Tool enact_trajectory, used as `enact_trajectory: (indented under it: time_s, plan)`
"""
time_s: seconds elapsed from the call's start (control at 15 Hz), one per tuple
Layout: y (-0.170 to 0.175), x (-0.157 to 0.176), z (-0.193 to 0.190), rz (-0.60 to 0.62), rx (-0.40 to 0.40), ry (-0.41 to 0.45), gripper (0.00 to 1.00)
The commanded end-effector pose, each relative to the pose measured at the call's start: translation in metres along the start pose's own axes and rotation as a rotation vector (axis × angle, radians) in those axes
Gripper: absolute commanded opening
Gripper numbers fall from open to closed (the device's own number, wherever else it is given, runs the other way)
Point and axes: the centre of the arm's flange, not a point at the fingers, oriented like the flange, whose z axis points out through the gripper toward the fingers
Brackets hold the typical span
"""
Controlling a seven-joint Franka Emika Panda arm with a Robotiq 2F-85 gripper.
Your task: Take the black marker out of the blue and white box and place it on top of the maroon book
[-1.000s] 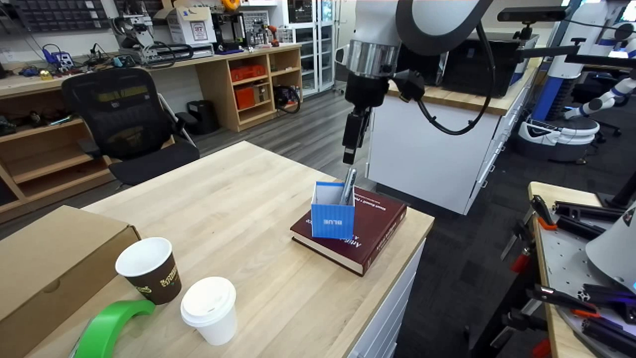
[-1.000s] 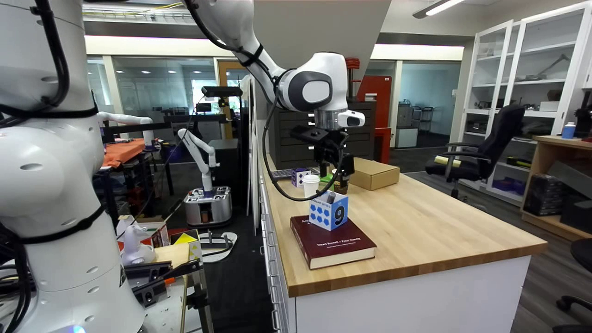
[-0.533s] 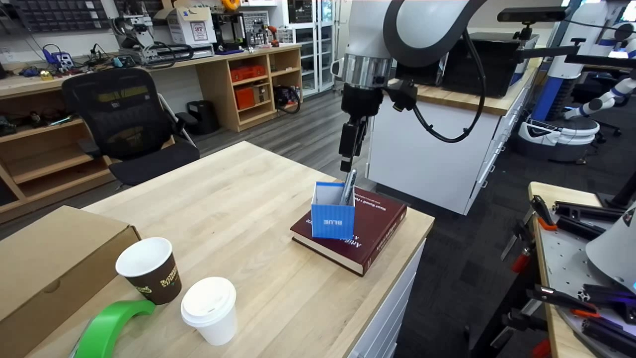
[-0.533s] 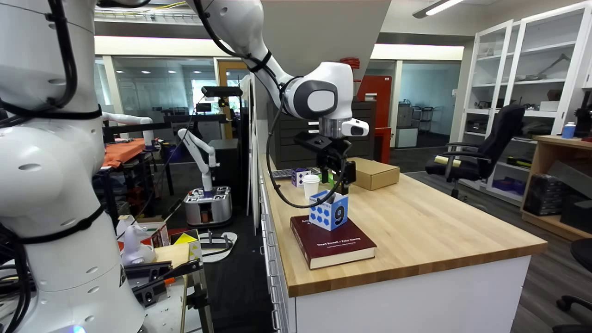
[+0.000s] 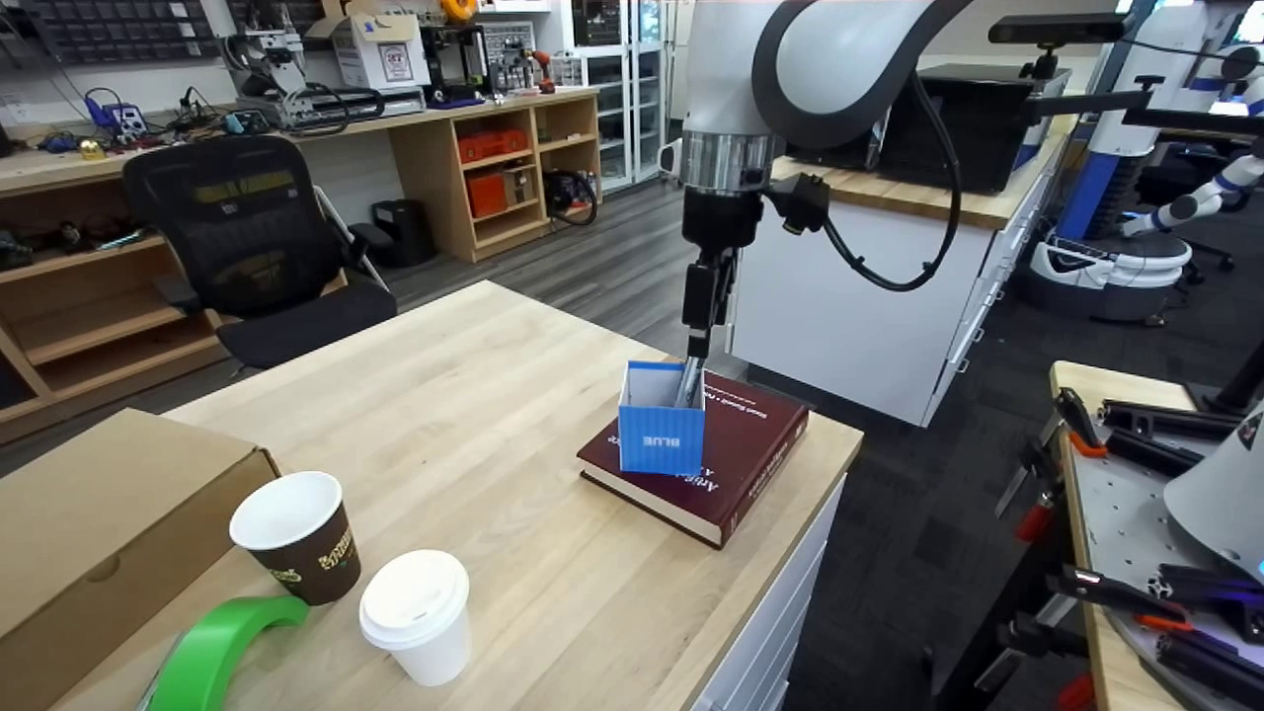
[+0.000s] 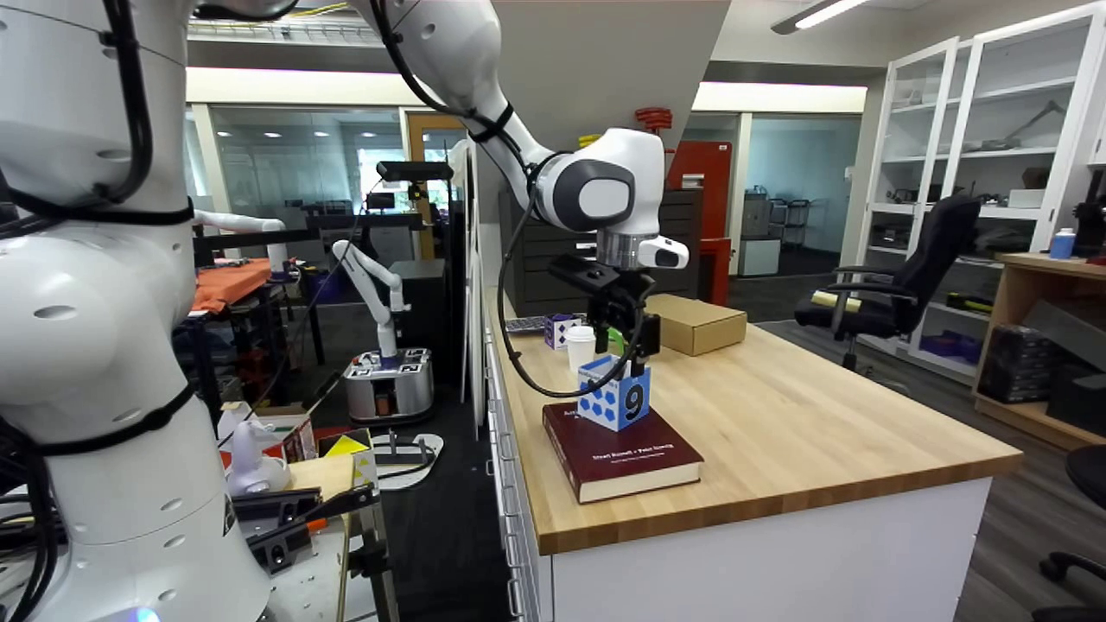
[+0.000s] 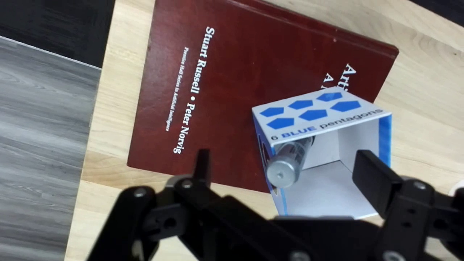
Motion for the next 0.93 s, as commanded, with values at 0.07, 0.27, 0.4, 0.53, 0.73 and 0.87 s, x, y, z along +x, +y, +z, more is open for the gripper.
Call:
enact_trajectory:
  time_s: [0.07, 0.27, 0.4, 0.53, 0.73, 0.87]
  plan:
    - [0.004, 0.006, 0.0, -0.006, 0.02, -0.036, 1.0]
    - [0.005, 0.008, 0.004, -0.015, 0.028, -0.013, 1.0]
    - [0.006, 0.01, 0.005, -0.016, 0.036, -0.015, 1.0]
    - [0.005, 0.011, 0.007, -0.021, 0.04, -0.018, 1.0]
    - [0.005, 0.015, 0.012, -0.034, 0.046, -0.022, 1.0]
    - [0.006, 0.017, 0.016, -0.039, 0.05, -0.024, 1.0]
